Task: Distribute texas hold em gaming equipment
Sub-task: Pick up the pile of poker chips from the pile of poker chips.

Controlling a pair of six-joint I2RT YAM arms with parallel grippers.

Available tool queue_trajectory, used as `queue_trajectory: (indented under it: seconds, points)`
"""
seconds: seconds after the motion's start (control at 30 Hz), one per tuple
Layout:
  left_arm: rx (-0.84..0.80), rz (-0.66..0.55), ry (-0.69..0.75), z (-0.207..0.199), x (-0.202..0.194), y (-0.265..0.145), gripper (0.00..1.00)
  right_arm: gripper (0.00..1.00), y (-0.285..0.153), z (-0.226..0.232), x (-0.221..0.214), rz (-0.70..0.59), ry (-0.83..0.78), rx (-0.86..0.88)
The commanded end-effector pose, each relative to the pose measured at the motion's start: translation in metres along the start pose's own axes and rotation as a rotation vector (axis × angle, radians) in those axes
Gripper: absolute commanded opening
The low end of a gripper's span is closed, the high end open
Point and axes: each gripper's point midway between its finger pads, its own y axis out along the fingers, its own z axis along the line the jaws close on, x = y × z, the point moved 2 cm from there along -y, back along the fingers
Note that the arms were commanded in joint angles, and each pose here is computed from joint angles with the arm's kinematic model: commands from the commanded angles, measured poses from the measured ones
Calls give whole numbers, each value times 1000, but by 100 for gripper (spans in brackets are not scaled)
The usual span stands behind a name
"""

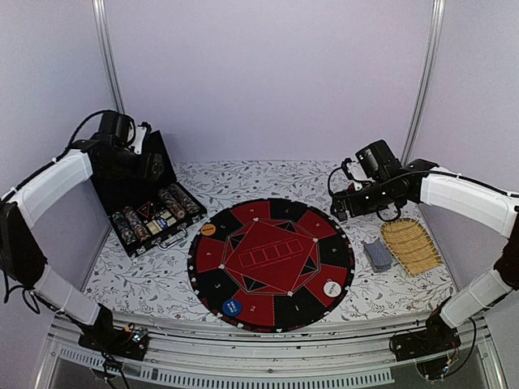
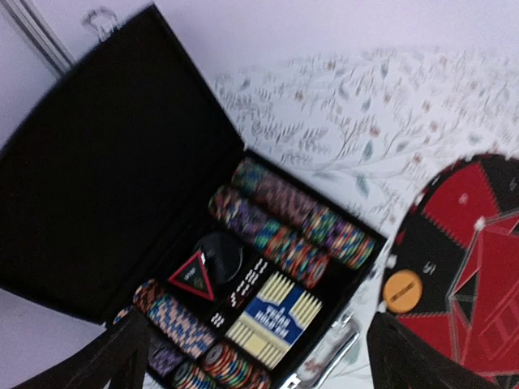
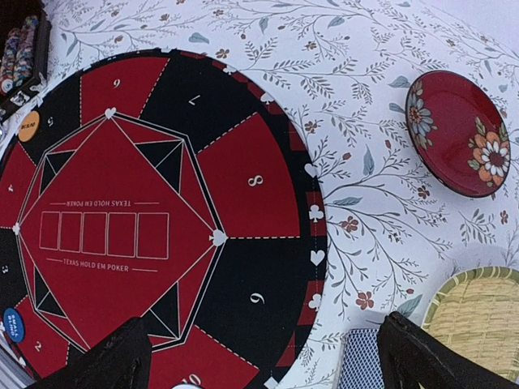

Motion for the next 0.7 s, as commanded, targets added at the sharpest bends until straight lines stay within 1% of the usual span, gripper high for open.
queue_trajectory:
  seconds: [0.0,0.13,0.17,0.27,0.33,0.43,0.47,0.57,0.67]
  points:
    - [23,363,237,13,-86,18,94,99,9,10,11,-24,-90,48]
    - [18,463,294,18,-109,29,84,99,18,15,6,-7,-134,75]
    - [11,462,311,18,-110,35,84,99,21,16,4,-5,-145,80]
    - [-143,329,300,-12,-85,57,81,99,31,17,-3,8,-176,90]
    - [-231,246,283,-30,-67,69,76,99,37,17,-6,26,-178,87]
    - [-254,159,297,-38,-52,88,63,99,41,17,-11,45,-180,84]
    - [-254,143,292,-39,-49,94,62,99,41,16,-11,42,-179,84]
    - [-273,133,300,-43,-49,108,65,99,41,17,-11,39,-192,91]
    - [-250,160,340,-45,-55,124,67,99,41,20,-10,35,-216,104]
